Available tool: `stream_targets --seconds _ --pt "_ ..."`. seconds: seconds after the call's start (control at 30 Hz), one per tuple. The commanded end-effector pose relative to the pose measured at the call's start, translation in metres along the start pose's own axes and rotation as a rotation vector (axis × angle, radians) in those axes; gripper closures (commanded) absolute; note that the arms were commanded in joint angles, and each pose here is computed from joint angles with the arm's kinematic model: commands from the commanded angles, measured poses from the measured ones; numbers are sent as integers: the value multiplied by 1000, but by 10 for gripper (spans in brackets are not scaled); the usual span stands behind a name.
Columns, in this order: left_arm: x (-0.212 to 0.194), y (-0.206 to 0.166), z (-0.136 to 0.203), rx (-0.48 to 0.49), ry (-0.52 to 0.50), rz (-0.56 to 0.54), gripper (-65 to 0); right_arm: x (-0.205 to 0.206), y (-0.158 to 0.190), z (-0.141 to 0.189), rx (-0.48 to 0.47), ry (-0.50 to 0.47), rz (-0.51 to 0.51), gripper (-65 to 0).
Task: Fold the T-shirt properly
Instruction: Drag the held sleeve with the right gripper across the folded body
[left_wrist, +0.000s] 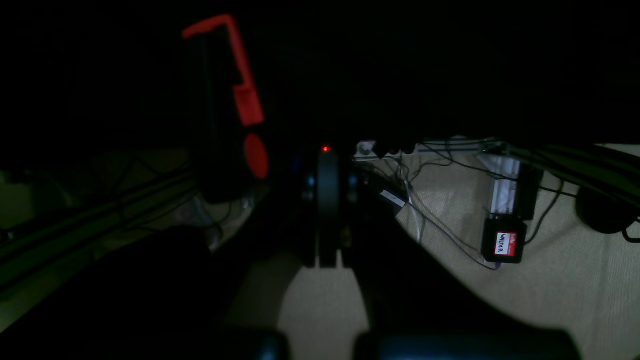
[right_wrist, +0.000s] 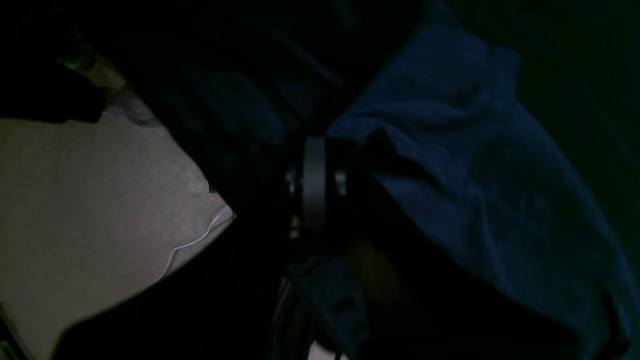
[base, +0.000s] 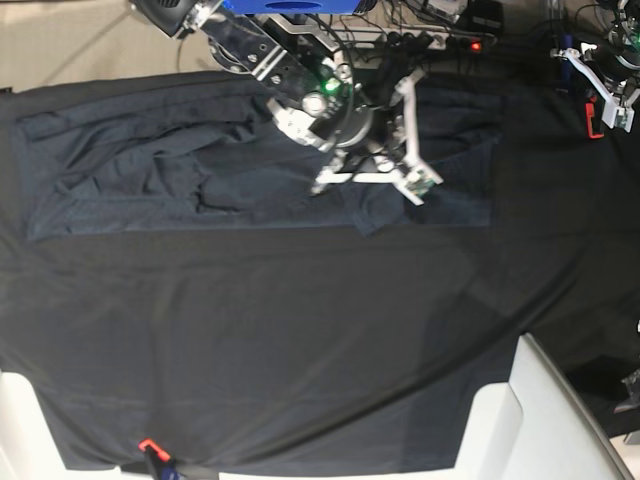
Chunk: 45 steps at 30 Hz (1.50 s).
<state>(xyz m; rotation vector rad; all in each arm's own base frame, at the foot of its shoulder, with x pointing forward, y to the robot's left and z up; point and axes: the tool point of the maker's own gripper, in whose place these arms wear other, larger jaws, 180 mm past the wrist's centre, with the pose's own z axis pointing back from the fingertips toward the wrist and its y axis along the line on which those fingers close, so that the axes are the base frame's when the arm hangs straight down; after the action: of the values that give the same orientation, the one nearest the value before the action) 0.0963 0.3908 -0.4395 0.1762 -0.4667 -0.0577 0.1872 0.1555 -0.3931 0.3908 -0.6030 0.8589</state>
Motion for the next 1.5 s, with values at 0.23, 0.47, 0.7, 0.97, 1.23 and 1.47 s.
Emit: stream_targets --seconds 0.23,0.47,0.7,0.97,1.23,1.47 --pt "10 7 4 13 -27 -17 0 30 28 3 84 -78 107 0" --pt "12 7 2 13 -30 -13 0 16 27 -18 81 -14 118 0" --pt "12 7 2 13 -30 -13 0 10 27 -26 82 -11 114 0" --pt "12 6 2 10 -29 -14 0 11 25 -26 79 -12 110 -41" --pt "12 7 2 12 -30 -14 0 19 15 -26 58 -18 126 -324" --pt "10 7 2 11 -24 -14 0 42 -26 14 -29 -139 59 -332"
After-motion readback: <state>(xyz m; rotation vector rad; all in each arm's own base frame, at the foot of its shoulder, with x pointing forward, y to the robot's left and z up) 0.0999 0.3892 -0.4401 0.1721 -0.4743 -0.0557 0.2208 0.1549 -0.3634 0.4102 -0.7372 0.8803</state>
